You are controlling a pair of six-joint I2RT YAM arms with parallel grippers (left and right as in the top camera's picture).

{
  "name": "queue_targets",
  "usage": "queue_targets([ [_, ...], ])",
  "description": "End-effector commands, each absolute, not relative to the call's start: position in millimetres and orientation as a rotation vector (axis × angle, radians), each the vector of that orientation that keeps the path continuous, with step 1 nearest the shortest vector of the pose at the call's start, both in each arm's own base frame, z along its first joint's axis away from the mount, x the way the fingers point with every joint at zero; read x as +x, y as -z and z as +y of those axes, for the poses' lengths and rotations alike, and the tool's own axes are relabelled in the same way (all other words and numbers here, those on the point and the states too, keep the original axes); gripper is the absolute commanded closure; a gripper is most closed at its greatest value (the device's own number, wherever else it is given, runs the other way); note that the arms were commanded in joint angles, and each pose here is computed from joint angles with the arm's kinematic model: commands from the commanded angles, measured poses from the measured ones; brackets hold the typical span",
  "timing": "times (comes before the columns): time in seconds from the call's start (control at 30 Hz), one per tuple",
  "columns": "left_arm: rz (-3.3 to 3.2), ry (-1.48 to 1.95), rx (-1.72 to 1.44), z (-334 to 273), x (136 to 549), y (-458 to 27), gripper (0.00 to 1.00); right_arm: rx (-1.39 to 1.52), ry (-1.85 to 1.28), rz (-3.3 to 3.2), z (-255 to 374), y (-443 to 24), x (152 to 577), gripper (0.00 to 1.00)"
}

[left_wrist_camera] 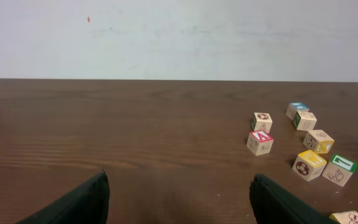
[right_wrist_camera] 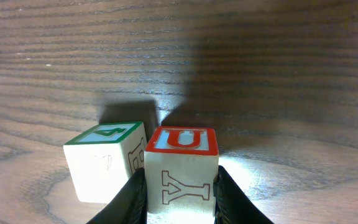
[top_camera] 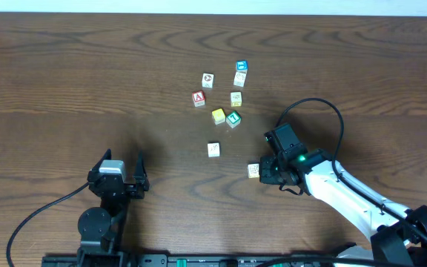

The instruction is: Lift 5 blocks

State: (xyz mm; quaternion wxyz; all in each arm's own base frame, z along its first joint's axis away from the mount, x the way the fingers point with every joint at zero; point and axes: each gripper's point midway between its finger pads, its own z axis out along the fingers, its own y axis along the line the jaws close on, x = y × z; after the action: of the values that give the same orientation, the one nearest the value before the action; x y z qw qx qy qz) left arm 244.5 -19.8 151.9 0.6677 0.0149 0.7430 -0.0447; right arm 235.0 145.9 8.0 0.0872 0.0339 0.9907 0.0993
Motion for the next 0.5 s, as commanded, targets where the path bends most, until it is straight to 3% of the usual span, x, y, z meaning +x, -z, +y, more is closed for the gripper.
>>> queue_targets([
  [0.0, 1.728, 0.115, 0.038, -21.6, 243.4, -136.4, 0.27, 0.163, -0.292, 3.153, 140.8, 24.0, 184.9, 0.96],
  [0.47, 1.728, 0.115, 0.038, -21.5, 243.4, -136.4, 0.27, 0.211, -0.275, 3.148, 139.0, 24.4, 185.7, 0.94],
])
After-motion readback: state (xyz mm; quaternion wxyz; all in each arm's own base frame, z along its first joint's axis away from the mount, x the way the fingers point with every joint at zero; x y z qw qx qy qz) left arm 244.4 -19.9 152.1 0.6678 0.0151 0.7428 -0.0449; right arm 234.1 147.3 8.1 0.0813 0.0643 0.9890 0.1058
